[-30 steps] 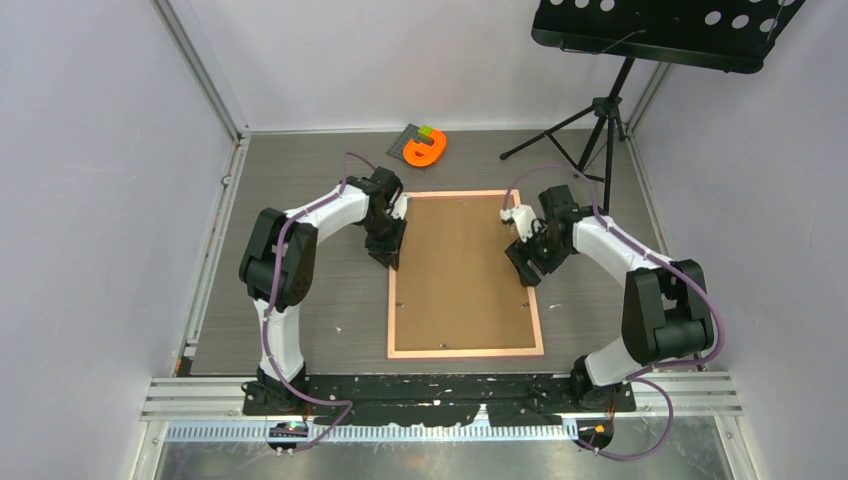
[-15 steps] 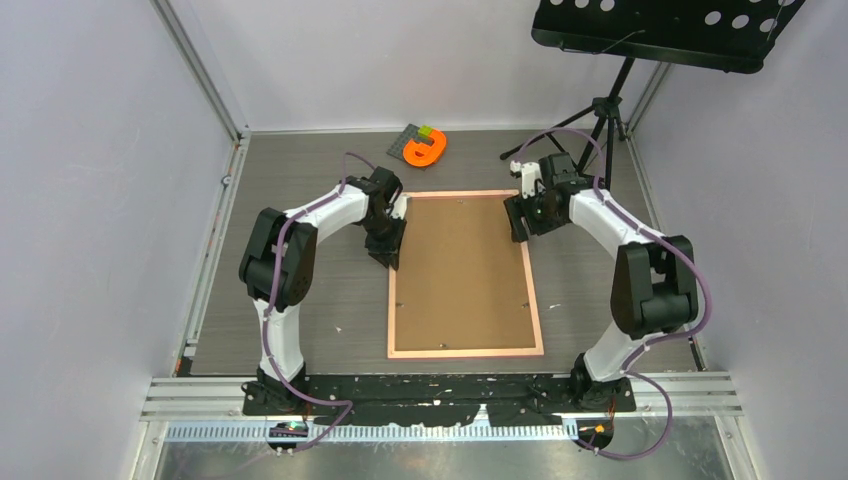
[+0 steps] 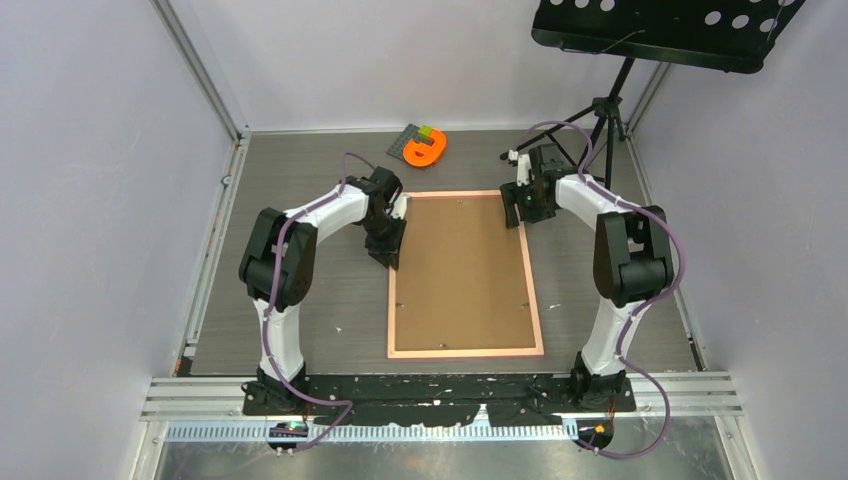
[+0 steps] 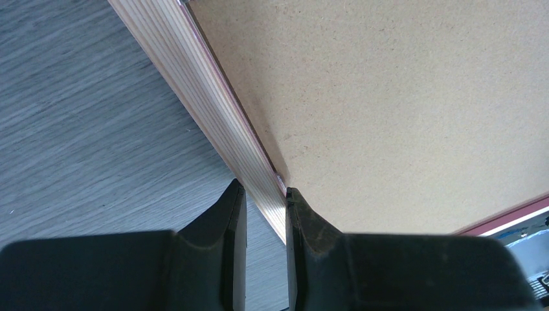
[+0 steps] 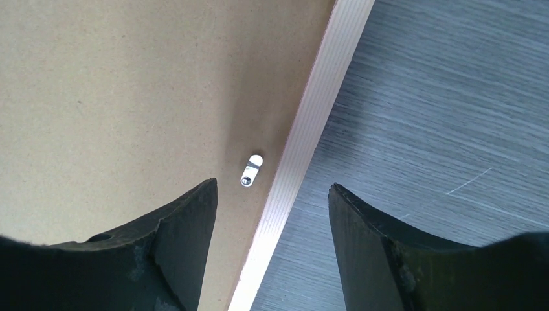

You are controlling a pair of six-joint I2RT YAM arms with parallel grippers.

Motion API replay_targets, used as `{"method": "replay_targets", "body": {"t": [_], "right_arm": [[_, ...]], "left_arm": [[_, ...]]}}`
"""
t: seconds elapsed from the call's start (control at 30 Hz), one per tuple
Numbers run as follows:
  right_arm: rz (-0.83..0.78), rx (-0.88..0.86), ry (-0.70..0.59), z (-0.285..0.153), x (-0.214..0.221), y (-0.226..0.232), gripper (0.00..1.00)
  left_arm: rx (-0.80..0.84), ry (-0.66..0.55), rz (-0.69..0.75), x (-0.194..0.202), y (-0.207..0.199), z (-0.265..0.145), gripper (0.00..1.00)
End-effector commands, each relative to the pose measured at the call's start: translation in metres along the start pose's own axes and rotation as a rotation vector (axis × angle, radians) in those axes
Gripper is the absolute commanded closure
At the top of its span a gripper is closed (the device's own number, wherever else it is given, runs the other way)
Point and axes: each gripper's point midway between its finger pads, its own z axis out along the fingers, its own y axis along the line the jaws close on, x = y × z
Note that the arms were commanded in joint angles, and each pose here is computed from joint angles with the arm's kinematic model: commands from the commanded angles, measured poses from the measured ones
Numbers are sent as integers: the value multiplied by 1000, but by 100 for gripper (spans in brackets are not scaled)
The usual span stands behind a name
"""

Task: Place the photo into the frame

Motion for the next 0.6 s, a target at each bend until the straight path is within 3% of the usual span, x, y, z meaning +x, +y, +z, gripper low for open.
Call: {"method": "replay_targets", "body": {"t": [0.0, 0.57], "right_arm": [[19, 19, -49, 1, -19, -3, 31], [36, 50, -15, 21, -9, -10, 40]], "left_arm": [[0, -3, 49, -3, 2, 6, 100], [2, 4, 48, -2, 3, 8, 100]]}}
